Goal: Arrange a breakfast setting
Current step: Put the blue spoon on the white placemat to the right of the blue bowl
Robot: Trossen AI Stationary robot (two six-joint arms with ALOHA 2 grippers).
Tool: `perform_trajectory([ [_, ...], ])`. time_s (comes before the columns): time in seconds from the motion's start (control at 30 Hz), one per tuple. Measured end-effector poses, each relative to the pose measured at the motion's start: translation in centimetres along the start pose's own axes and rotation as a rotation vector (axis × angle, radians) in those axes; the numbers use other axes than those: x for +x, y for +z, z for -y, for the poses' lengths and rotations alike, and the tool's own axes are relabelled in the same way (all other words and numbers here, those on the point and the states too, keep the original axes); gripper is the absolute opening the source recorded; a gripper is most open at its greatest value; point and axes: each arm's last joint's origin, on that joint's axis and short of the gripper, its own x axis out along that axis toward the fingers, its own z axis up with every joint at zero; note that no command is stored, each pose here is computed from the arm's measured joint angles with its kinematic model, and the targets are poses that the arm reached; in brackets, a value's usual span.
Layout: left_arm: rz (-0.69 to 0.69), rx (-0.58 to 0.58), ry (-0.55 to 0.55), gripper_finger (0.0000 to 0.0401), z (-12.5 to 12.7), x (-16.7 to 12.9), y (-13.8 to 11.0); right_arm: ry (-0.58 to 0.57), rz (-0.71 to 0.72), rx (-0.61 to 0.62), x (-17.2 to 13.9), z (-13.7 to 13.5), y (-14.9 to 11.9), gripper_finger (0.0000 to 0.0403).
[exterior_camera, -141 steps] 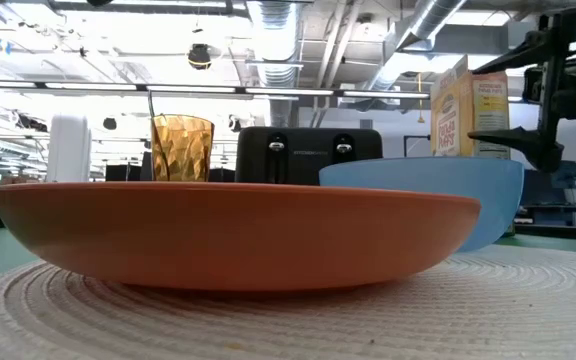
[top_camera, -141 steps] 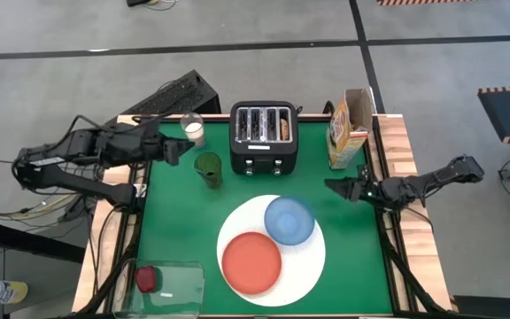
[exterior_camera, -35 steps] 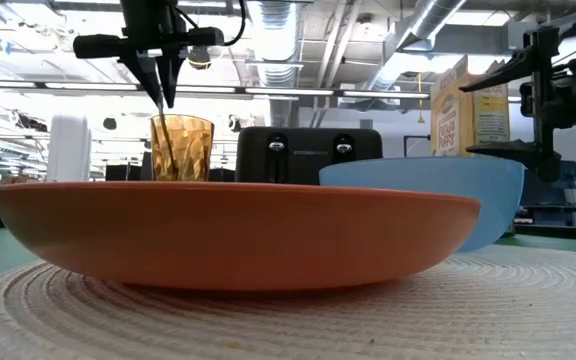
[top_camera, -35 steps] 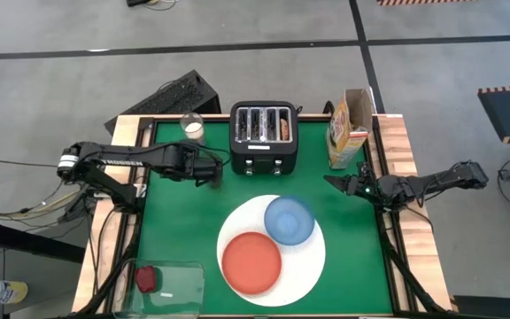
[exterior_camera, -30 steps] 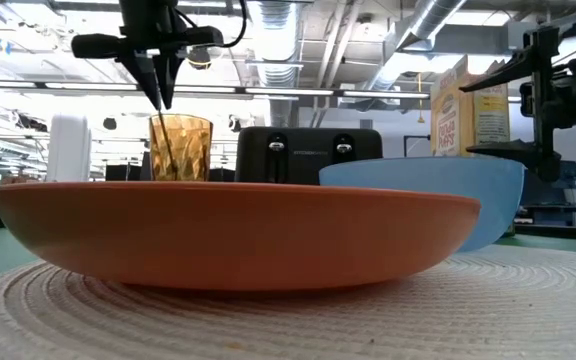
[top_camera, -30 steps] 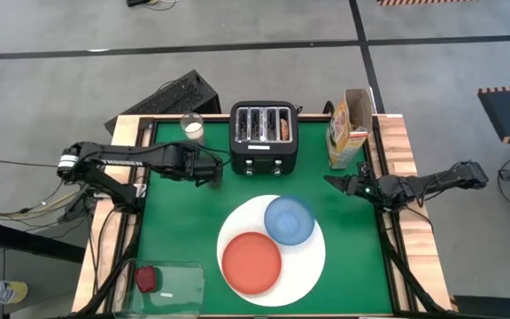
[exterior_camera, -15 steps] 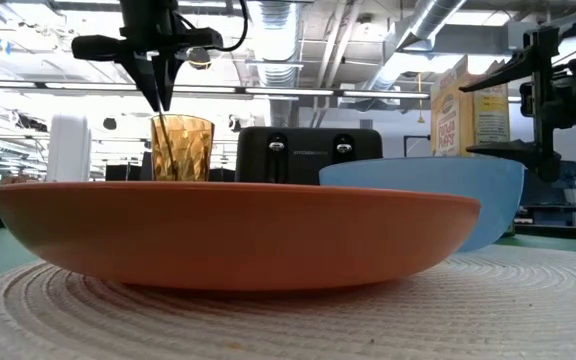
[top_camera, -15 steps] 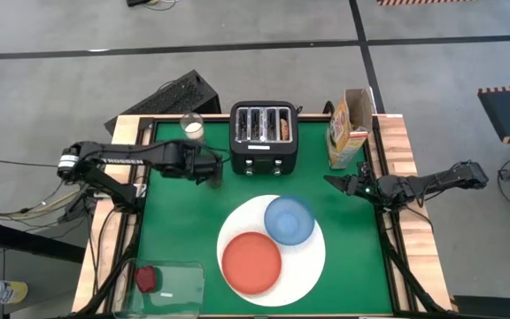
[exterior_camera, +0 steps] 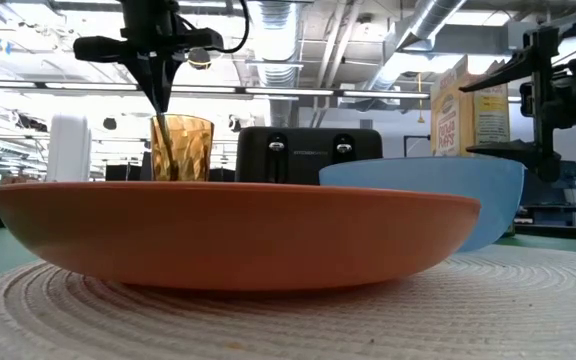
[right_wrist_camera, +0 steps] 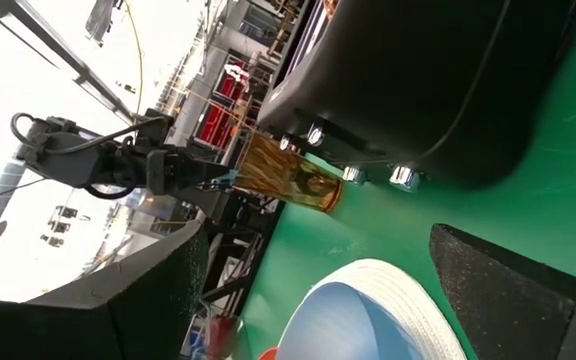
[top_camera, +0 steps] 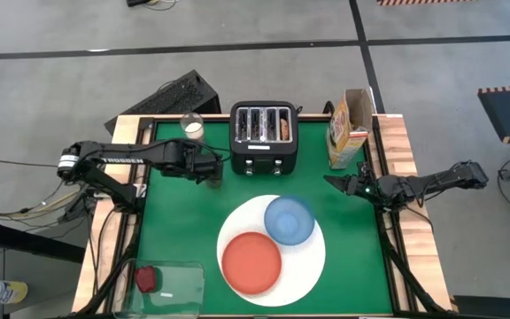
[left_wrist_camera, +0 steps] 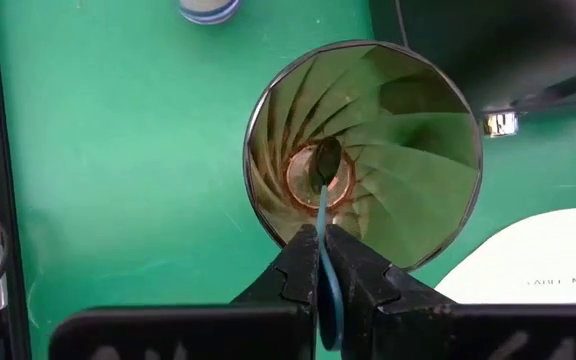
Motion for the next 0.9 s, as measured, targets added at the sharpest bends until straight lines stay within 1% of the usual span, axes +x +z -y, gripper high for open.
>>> perform_trajectory([
  [0.4,0.050,0.019,-0.017,0.0004,0.2,0.0,0.2,-0.008,0.019,0.000,0.0,0.0,0.0,0.0400],
  [0.7,0.059,0.042,-0.015,0.0004,0.2,0.0,0.3,-0.008,0.019,0.003,0.0,0.0,0.1,0.0400],
  [0.9,0.088,0.065,-0.030,0.0002,0.3,-1.3,0.9,-0.008,0.019,0.003,0.0,0.0,0.1,0.0400],
])
